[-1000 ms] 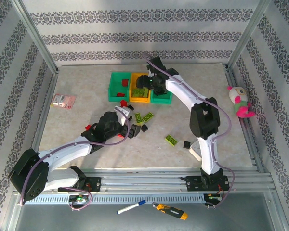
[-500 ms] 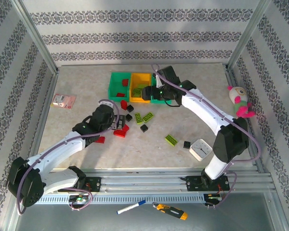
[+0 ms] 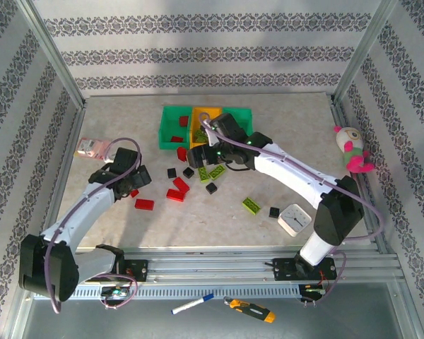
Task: Sort the legos into containers by color
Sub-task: Pick up the lego from the middle-right of the table, then place the lego in the container.
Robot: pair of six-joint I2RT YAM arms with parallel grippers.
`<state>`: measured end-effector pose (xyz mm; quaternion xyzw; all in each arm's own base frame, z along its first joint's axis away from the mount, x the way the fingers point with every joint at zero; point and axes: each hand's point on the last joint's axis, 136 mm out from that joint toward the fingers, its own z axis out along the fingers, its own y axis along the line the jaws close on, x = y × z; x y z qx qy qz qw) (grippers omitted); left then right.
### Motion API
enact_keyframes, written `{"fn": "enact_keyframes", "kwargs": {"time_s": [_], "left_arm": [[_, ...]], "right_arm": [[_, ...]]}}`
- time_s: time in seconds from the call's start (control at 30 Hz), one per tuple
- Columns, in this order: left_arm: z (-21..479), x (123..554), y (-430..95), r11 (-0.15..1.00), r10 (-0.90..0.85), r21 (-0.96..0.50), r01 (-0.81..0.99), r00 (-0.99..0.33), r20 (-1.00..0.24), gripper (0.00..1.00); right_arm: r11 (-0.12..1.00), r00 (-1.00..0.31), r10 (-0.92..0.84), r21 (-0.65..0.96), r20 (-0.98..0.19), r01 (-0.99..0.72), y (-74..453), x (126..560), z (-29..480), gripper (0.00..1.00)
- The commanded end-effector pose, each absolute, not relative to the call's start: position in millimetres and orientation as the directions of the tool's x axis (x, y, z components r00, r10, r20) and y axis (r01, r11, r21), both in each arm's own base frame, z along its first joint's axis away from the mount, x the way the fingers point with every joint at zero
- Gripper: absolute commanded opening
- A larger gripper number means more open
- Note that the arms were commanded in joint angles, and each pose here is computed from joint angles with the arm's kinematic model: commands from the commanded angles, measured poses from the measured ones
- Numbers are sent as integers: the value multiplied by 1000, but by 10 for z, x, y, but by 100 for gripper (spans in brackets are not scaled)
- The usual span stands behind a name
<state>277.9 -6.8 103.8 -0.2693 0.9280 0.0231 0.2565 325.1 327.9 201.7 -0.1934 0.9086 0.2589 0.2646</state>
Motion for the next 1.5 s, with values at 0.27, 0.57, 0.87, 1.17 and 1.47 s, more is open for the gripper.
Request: {"fn": "enact_keyframes", "kwargs": {"time_s": [0.27, 0.57, 0.87, 1.17, 1.47], "left_arm": [[608, 2739, 43, 704, -697, -53, -709, -673, -246, 89], [315, 2848, 1, 695, -714, -65, -716, -677, -176, 67], [271, 2892, 3, 716, -693, -40, -697, -702, -164, 27], [735, 3198, -26, 765, -639, -97, -637, -731, -238, 23], [1520, 3989, -389, 807, -590, -264, -528, -705, -393, 17]], "right_arm": [[761, -740, -252, 344, -624, -550, 3493, 3335, 2133, 91], [771, -737, -254, 330, -626, -545, 3465, 3345, 2136, 91], [769, -729, -260, 320, -634, -553, 3489, 3394, 2170, 91], [775, -723, -236, 322, -649, -543, 3462, 3403, 2292, 91], [797, -736, -197, 332, -648, -505, 3347, 3400, 2265, 92]]}}
